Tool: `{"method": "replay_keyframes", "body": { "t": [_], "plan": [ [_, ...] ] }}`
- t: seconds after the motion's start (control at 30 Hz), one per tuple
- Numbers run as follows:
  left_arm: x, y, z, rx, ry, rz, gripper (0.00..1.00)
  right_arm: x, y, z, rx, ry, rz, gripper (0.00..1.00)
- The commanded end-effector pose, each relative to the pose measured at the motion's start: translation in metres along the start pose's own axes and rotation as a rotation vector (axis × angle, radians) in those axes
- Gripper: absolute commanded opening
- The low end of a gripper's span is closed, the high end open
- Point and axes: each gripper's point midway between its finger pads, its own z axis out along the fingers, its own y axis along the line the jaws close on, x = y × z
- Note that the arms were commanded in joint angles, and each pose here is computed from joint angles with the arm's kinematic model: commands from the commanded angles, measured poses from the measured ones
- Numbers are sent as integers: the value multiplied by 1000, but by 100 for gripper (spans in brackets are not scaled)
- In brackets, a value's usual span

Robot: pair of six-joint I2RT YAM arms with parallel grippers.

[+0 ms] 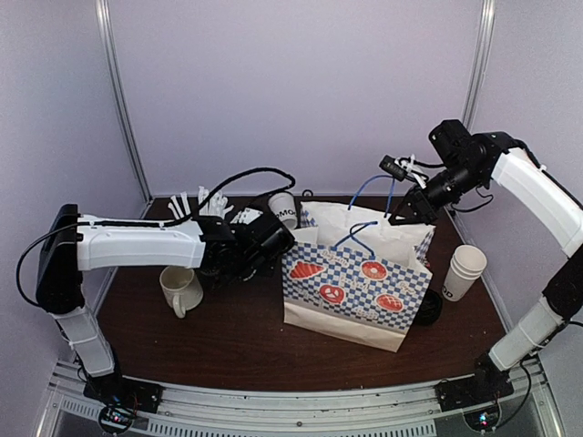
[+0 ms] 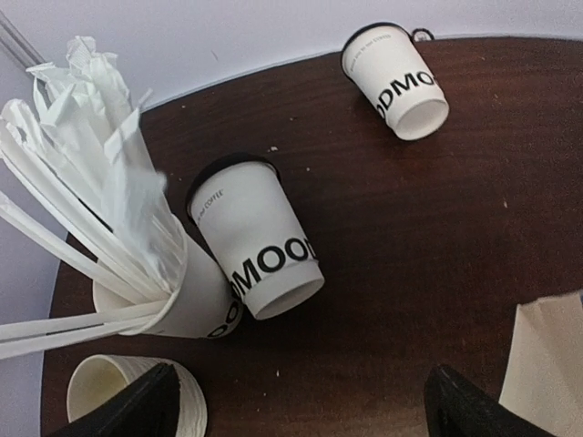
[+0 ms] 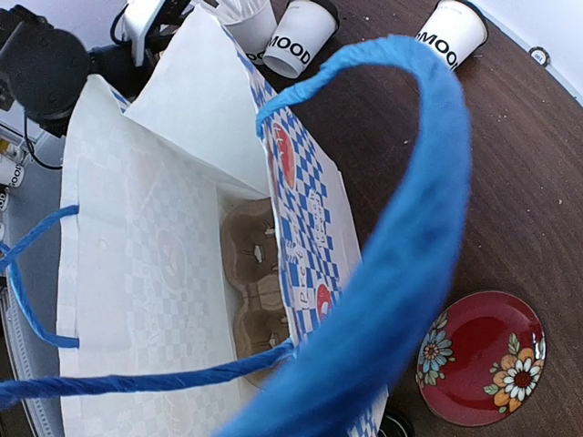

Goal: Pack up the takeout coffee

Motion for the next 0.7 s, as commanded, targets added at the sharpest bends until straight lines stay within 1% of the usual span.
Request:
{"method": "replay_keyframes", "body": {
  "t": [0.0, 0.13, 0.27, 0.37, 0.5, 0.67],
  "plan": [
    [-25, 11, 17, -76, -62, -192, 98, -6, 9, -7, -27, -50, -2, 0],
    [-17, 16, 45, -106, 7, -267, 98, -5, 10, -5, -39, -54, -5, 0],
    [-15, 23, 66, -154, 28, -293, 98, -7, 14, -6, -55, -72, -6, 1],
    [-10, 21, 77, -166, 47, -315, 98, -8, 12, -9, -32, -73, -6, 0],
    [-9, 18, 82, -171, 49, -335, 98, -6, 13, -16, -11, -72, -10, 0],
    [1, 17, 85, -166, 62, -353, 98, 10, 11, -19, 19, -36, -15, 0]
  ]
}}
